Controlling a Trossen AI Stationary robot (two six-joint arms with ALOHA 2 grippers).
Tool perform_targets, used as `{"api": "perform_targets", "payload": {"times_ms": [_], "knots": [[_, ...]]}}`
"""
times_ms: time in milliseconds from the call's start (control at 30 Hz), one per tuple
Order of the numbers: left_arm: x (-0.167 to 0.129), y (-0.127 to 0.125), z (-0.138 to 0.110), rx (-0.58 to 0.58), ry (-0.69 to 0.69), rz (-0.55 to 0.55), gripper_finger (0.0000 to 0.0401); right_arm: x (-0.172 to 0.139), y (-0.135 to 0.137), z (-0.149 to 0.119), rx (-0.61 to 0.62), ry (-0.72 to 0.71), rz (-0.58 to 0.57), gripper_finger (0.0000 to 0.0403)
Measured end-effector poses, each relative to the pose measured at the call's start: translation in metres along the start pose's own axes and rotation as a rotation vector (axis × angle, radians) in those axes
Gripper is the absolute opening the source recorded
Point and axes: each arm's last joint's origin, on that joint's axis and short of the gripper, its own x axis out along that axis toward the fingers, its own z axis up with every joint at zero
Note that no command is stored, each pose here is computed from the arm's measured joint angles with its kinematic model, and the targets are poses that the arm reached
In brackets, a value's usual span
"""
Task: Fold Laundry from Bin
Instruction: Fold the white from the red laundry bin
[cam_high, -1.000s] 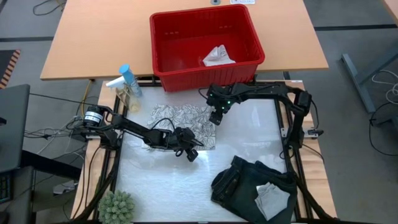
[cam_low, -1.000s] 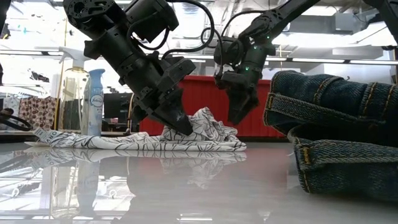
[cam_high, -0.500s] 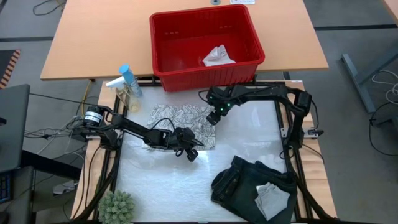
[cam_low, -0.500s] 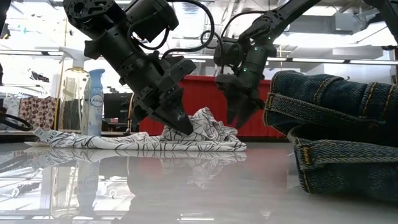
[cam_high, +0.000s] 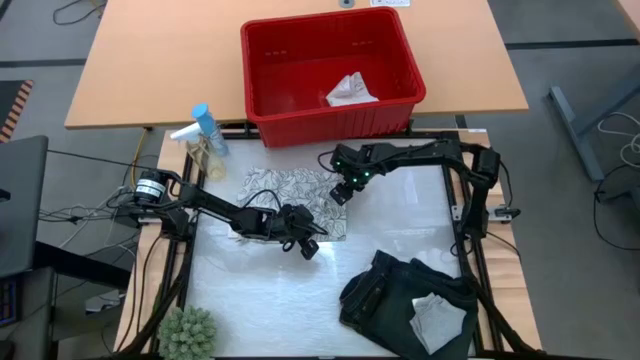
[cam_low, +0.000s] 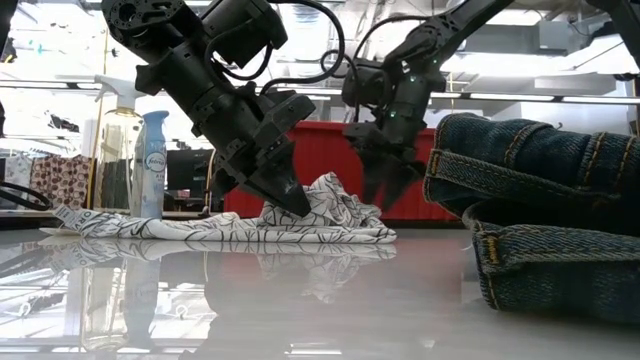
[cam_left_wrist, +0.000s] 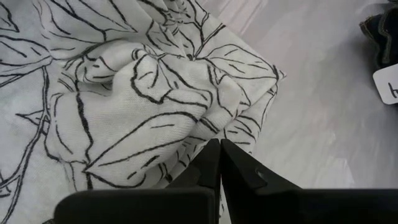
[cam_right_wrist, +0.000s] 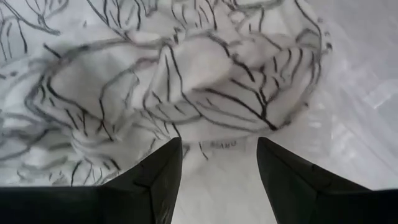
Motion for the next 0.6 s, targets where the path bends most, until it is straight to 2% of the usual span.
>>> {"api": "perform_targets", "payload": {"times_ms": [267,600], "knots": [[0.000,0.000,-0.001,0.009,0.014,-0.010,0.0000,0.015,0.005,0.002,0.011,-0.015,0.026,0.0227],[0.000,0.000,0.000,0.022,0.011,-0.014,0.0000,0.006,0.008,0.004,-0.046,-0.042,0.068,0.0167]]}}
